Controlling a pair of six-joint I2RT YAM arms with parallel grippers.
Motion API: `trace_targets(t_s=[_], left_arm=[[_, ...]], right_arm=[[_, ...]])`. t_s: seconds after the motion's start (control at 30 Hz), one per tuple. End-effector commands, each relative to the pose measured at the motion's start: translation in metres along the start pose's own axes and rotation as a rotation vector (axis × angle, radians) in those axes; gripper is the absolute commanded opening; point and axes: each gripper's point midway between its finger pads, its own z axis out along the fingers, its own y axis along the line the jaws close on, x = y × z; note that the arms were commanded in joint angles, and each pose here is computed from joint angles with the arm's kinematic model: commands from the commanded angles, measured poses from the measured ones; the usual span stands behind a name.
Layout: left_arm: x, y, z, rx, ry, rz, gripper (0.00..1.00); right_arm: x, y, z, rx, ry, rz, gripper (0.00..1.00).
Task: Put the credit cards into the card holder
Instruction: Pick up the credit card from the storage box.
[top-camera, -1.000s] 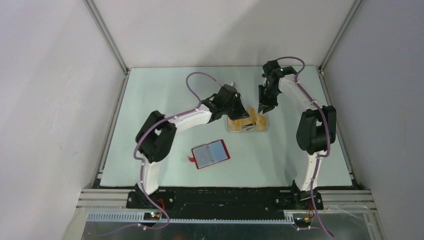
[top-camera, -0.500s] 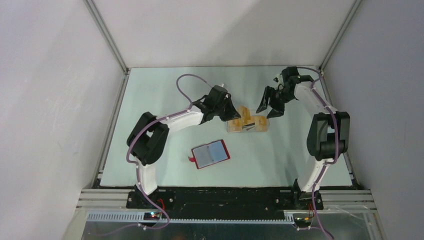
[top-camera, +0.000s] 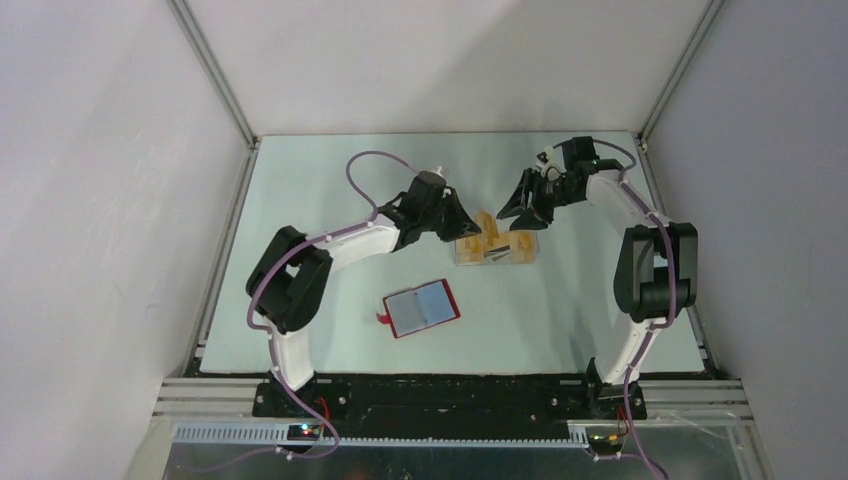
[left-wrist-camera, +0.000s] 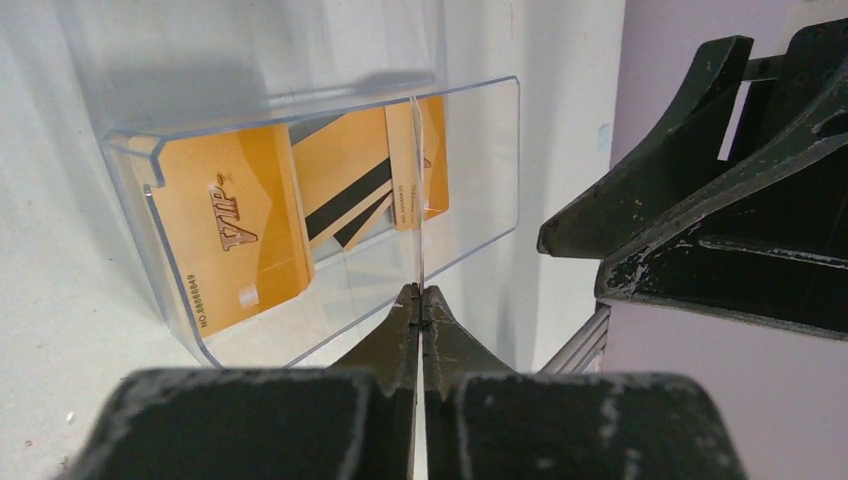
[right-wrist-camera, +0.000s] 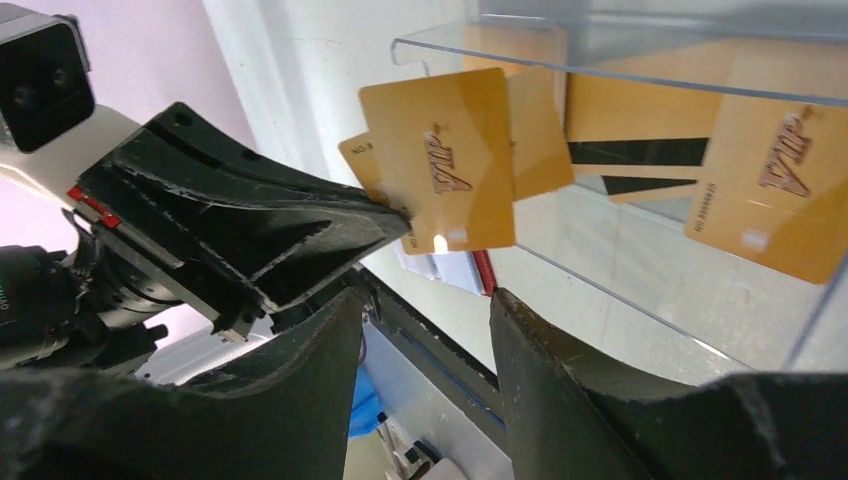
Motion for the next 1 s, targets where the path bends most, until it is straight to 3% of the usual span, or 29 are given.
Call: trace_targets(t_s=[0.0,0.63,0.97], left_arm=[[-0.013,-0.036,-0.021,0.124,-0.043,-0.001,0.00],[-0.005,-0.038,-0.030,0.187,-0.044,-0.077,0.00],[-0.008,-0.041,-0.041,0.216,-0.054,-0.089,0.00]], right_arm=[[0.004,0.019,0.006,-0.083,0.020,0.000,0.53],[0.028,-0.019,0.022,-0.134,0.055,0.157,0.46],[0.023,-0.027,0.015,-0.231,0.006,0.210,0.57]])
